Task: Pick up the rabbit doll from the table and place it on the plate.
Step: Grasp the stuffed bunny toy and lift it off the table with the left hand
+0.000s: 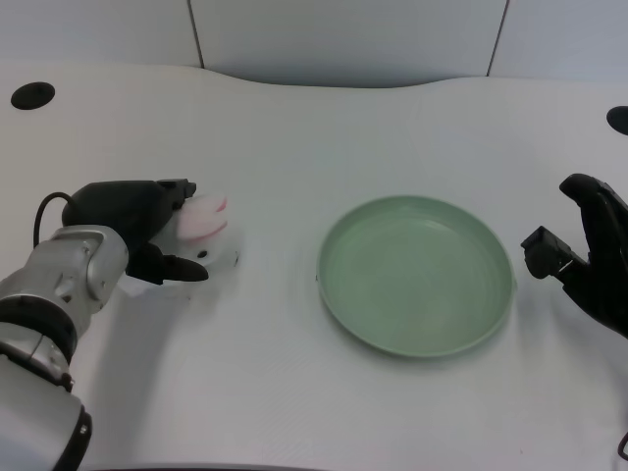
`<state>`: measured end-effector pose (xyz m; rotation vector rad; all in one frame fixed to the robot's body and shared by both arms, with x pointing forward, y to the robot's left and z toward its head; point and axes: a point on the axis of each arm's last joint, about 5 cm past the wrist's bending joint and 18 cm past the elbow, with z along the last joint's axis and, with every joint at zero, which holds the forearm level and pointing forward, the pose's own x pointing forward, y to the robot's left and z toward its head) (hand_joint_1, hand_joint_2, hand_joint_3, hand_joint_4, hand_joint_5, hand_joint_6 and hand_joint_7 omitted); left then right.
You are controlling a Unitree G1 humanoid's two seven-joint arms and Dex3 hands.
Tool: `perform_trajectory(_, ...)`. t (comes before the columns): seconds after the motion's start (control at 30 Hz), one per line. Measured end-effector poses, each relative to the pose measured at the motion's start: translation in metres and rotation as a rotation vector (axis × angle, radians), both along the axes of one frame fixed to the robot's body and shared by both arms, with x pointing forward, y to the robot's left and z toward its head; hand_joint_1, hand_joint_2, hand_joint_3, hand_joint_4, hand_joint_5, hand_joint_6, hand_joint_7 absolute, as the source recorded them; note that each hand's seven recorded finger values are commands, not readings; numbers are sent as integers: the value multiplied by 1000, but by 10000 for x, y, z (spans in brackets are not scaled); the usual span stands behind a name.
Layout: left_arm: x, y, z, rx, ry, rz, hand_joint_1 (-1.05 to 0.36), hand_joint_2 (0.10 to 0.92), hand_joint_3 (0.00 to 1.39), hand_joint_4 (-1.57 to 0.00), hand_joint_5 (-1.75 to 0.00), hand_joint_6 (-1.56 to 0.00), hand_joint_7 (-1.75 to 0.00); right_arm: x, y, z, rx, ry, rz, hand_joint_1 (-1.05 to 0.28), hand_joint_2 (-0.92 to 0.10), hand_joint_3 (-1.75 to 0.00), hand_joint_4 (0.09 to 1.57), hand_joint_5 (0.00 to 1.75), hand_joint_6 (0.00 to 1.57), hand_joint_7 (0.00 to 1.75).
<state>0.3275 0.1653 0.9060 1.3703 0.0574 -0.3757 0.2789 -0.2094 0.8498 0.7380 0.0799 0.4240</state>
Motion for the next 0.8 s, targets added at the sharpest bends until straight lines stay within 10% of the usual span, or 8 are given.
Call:
perform_trajectory(0.53,0,0,0,0,0,0,-1048,921,322,-274,-16,-249,-3,0,0,0,0,0,0,-597,-921,-219,847,1746,792,1746)
perform_trajectory(0.63,2,-21,-6,2,-23,14,-955,920,116,-699,-82,-544,-37,-3,-3,-2,4,-9,8,-596,-921,-211,834,1746,760,1746)
perform_trajectory(0.7,6,-68,-12,10,-51,28,-699,921,80,-1203,-350,-1138,-150,-7,-8,-1,9,-20,11,-606,-921,-222,826,1746,751,1746)
perform_trajectory(0.8,21,-141,0,33,-86,21,-591,921,98,-1391,-315,-1340,-98,8,-10,29,21,-62,23,-614,-921,-235,819,1746,744,1746)
